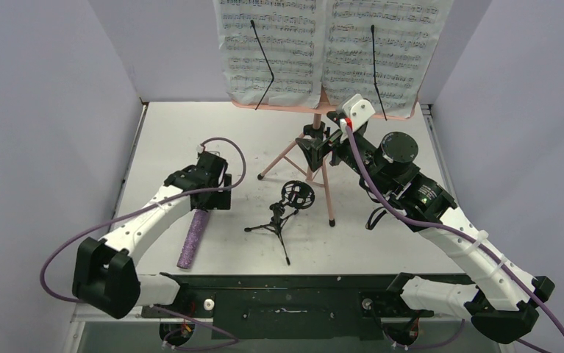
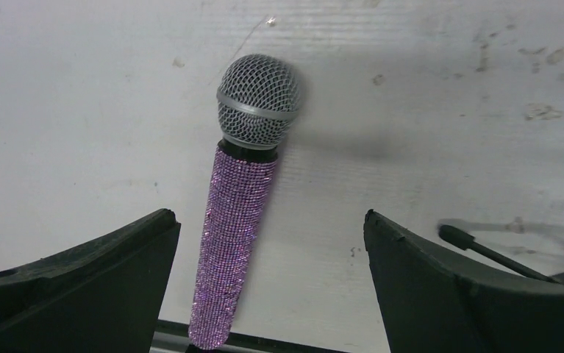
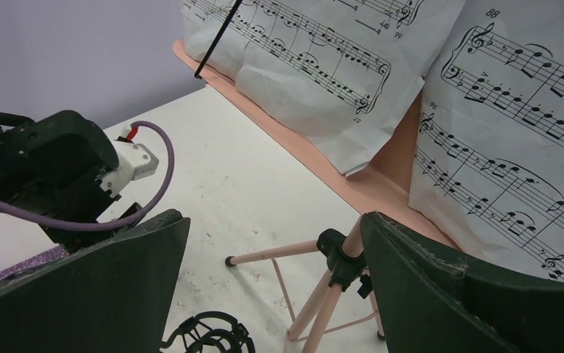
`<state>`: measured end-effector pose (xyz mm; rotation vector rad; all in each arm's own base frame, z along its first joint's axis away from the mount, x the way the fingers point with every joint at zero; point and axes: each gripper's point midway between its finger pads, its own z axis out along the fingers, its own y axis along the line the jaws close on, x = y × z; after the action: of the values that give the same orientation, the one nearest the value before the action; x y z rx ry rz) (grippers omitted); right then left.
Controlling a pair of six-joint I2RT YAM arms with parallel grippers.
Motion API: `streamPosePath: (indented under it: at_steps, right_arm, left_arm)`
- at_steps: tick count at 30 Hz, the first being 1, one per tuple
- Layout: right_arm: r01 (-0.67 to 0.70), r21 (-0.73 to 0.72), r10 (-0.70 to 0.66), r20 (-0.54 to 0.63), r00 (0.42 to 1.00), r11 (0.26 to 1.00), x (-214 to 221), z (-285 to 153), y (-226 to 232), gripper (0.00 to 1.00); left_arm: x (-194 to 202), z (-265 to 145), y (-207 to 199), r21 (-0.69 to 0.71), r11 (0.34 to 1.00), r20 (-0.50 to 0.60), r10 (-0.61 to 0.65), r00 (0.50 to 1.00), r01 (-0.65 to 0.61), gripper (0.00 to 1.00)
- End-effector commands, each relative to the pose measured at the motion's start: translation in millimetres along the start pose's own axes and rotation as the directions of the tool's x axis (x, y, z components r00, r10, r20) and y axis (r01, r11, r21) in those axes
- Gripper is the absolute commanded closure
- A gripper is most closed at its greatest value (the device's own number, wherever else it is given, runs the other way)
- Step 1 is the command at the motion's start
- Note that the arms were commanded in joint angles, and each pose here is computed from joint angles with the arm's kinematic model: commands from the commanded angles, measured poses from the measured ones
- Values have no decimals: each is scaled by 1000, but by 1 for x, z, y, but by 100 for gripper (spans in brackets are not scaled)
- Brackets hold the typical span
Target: Set up the instrument practice props
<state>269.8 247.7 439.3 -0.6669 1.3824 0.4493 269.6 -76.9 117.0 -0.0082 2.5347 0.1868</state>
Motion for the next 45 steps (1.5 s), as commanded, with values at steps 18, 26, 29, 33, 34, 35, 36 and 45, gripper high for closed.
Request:
streamPosePath:
  at_steps: [18,26,29,33,34,35,36,45]
  right_arm:
    - [-11,35,9,62,998,999,-22,-9,-10,10]
    - [-7,44,4,67,998,999,-25,-11,-12,10]
    - [-7,45,4,69,998,999,-25,-10,-12,10]
    - [-2,45,-1,71,997,999,-26,-9,-12,10]
    - [-1,45,-2,70,998,999,-26,-9,-12,10]
    - [-2,65,-2,66,998,998,-25,-9,-16,10]
    - [-3,71,-2,66,998,997,-24,-9,-17,10]
    - [-37,56,32,80,996,998,-27,-4,-13,10]
  left_arm:
    - [39,81,32,48,996,-414,83,907,-70,19]
    - [42,92,34,56,990,-442,143,885,-131,43]
    - [39,92,31,73,989,-429,151,891,-132,50]
    - [34,90,29,79,988,-404,151,902,-130,65]
    - [33,89,29,79,988,-398,152,905,-131,66]
    - [30,88,28,78,988,-388,155,909,-135,69]
    - [28,86,29,76,987,-381,158,911,-140,72]
    - [-36,38,26,70,990,-141,133,981,-124,85]
